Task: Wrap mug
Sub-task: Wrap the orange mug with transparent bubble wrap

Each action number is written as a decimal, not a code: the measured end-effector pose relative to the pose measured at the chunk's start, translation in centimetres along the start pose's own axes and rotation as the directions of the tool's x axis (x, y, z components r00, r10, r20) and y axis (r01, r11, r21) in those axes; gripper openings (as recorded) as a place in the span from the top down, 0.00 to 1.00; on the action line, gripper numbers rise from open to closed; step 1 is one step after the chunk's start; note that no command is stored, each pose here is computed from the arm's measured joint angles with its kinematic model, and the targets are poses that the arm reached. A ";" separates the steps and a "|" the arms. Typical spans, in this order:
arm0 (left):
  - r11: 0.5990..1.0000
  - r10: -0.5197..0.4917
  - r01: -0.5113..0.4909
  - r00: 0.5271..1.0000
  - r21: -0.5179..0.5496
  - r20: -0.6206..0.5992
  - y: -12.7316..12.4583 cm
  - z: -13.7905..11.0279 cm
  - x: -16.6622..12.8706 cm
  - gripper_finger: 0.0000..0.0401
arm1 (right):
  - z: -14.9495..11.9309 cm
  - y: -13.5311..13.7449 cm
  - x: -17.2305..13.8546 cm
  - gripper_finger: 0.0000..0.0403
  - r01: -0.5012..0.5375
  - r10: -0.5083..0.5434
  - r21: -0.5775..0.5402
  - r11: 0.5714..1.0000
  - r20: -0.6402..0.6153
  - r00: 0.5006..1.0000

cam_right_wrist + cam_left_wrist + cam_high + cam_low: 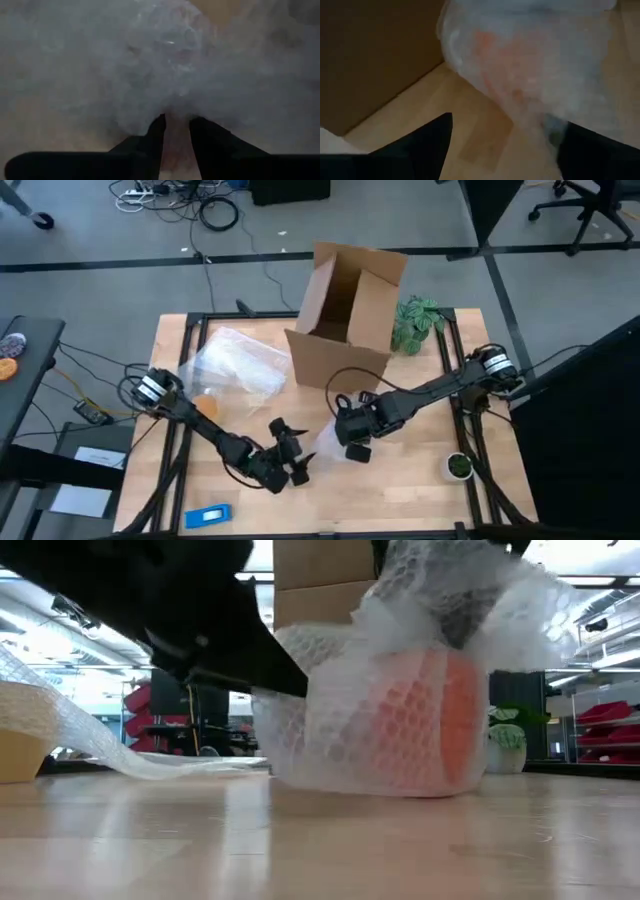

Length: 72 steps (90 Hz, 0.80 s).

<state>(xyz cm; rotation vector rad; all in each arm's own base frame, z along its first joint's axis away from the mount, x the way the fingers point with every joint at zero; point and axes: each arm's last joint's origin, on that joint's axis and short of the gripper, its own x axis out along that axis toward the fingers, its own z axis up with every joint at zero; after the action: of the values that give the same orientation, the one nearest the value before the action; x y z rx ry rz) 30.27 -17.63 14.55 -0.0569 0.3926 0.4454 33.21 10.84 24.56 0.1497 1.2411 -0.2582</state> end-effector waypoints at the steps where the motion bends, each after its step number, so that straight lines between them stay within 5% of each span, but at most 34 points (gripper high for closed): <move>1: 1.000 0.000 0.000 1.000 -0.002 0.001 0.0 -0.1 0.0 0.28 | 0.0 0.0 -0.2 0.81 0.002 -0.002 0.000 1.000 -0.004 1.000; 47: 1.000 0.000 0.000 1.000 0.001 -0.002 0.0 -0.2 0.1 0.28 | 0.8 2.2 -9.5 0.81 -0.055 0.055 -0.001 0.998 0.055 0.997; 72: 1.000 -0.002 0.002 1.000 -0.005 0.002 -0.1 -0.2 0.1 0.28 | -3.6 4.9 -8.7 0.81 0.007 -0.003 0.074 0.997 -0.059 0.998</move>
<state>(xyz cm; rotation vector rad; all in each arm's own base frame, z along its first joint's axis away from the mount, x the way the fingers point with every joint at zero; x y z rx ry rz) 30.35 -17.67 14.34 -0.0617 0.3899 0.4446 28.65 17.46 31.53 0.2191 1.2914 -0.3062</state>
